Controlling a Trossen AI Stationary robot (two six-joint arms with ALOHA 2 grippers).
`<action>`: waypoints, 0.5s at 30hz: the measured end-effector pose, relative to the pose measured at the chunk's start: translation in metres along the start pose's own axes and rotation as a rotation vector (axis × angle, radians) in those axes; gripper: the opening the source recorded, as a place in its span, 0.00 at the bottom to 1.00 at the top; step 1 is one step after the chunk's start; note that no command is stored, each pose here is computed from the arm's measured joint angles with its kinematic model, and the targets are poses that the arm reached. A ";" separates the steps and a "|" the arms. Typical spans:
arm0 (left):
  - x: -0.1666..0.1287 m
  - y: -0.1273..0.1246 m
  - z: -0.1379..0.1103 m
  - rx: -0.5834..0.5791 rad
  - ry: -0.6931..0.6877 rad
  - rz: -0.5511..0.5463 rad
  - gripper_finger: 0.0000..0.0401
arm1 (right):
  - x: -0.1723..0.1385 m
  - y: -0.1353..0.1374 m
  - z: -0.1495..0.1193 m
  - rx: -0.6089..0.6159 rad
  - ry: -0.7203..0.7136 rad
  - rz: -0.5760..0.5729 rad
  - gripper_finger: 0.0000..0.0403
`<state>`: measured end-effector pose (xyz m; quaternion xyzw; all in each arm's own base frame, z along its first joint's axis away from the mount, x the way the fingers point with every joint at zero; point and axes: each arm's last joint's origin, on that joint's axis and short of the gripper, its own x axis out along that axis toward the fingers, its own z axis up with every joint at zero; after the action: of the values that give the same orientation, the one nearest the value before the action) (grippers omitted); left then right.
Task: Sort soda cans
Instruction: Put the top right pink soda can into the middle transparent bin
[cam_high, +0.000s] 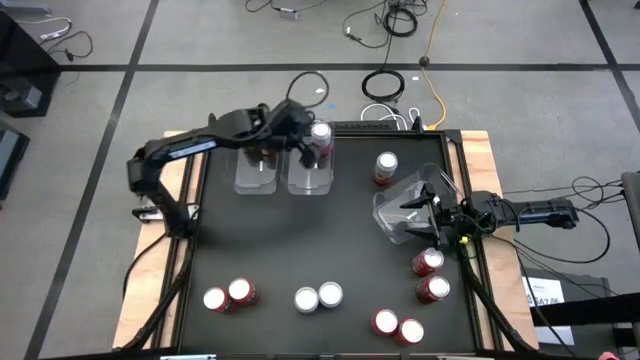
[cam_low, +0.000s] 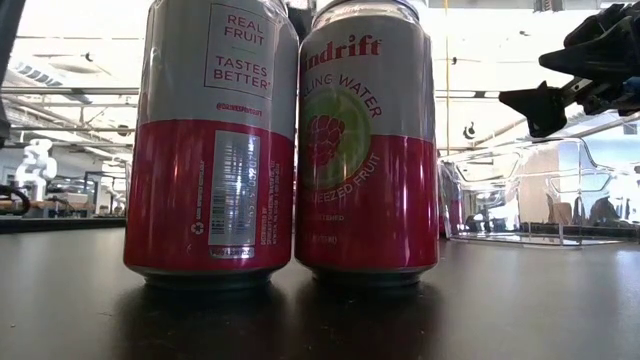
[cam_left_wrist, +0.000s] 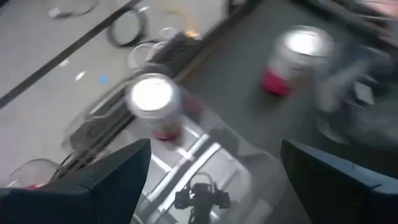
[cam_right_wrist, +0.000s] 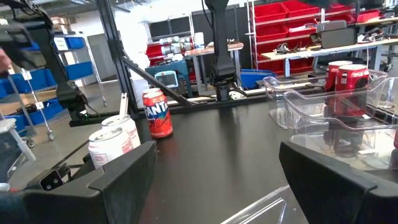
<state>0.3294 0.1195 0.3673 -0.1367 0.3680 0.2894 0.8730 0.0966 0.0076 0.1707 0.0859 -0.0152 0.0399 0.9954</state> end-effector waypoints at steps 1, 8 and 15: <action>-0.011 -0.005 -0.002 0.019 -0.005 -0.025 0.92 | 0.000 0.000 0.000 0.000 0.000 0.000 0.83; -0.073 -0.021 -0.029 0.120 0.064 -0.093 0.92 | 0.000 0.000 0.000 0.000 0.001 0.000 0.83; -0.092 -0.026 -0.061 0.234 0.243 -0.078 0.92 | 0.000 0.000 0.000 0.000 0.001 0.000 0.83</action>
<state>0.2595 0.0341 0.3920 -0.0822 0.4965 0.1916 0.8426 0.0966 0.0076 0.1707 0.0861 -0.0149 0.0397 0.9954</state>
